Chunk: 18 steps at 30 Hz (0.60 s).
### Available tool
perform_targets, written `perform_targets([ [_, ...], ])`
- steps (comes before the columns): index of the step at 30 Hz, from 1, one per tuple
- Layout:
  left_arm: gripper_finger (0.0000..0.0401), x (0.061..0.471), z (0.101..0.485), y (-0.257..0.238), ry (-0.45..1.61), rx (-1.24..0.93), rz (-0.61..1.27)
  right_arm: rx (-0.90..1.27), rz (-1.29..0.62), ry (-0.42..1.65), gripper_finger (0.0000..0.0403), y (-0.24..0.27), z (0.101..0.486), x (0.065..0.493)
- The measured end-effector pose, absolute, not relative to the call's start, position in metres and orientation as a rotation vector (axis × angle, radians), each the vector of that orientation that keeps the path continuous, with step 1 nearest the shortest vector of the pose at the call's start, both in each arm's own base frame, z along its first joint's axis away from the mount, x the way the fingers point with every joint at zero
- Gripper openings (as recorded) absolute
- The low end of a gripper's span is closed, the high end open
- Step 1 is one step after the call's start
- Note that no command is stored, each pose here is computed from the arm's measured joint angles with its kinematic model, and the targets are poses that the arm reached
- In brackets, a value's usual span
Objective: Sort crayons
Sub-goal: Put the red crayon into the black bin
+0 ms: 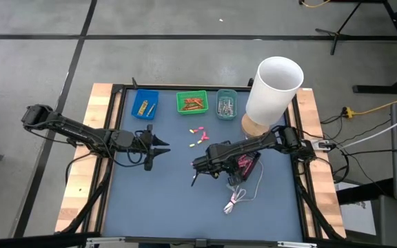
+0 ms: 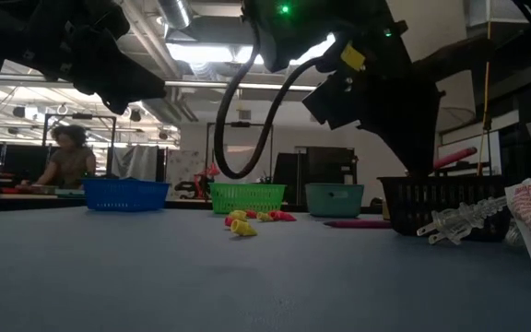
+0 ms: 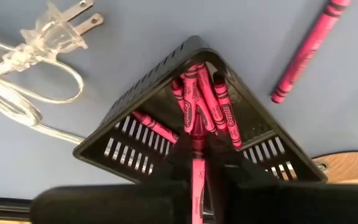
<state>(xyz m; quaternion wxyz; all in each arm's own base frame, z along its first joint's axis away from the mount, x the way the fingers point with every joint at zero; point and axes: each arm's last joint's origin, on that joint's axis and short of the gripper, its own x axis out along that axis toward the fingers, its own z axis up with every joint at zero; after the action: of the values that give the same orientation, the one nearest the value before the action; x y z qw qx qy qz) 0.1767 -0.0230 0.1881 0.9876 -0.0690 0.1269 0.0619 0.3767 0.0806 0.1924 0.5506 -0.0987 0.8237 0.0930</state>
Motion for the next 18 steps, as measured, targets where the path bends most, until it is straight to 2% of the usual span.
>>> perform_targets([
  [3,0.0096,0.1767,0.1881,-0.0230,0.255,-0.138,0.124,-0.236,0.213,1.949,0.0039,0.0804,0.1923,0.3768],
  [11,0.0096,0.1767,0.1881,-0.0231,0.255,-0.138,0.124,-0.310,0.143,1.941,0.0132,0.0779,0.1924,0.3773],
  [18,0.0096,0.1767,0.1881,-0.0231,0.255,-0.139,0.124,-0.433,0.132,1.923,0.0150,0.0745,0.1947,0.3779],
])
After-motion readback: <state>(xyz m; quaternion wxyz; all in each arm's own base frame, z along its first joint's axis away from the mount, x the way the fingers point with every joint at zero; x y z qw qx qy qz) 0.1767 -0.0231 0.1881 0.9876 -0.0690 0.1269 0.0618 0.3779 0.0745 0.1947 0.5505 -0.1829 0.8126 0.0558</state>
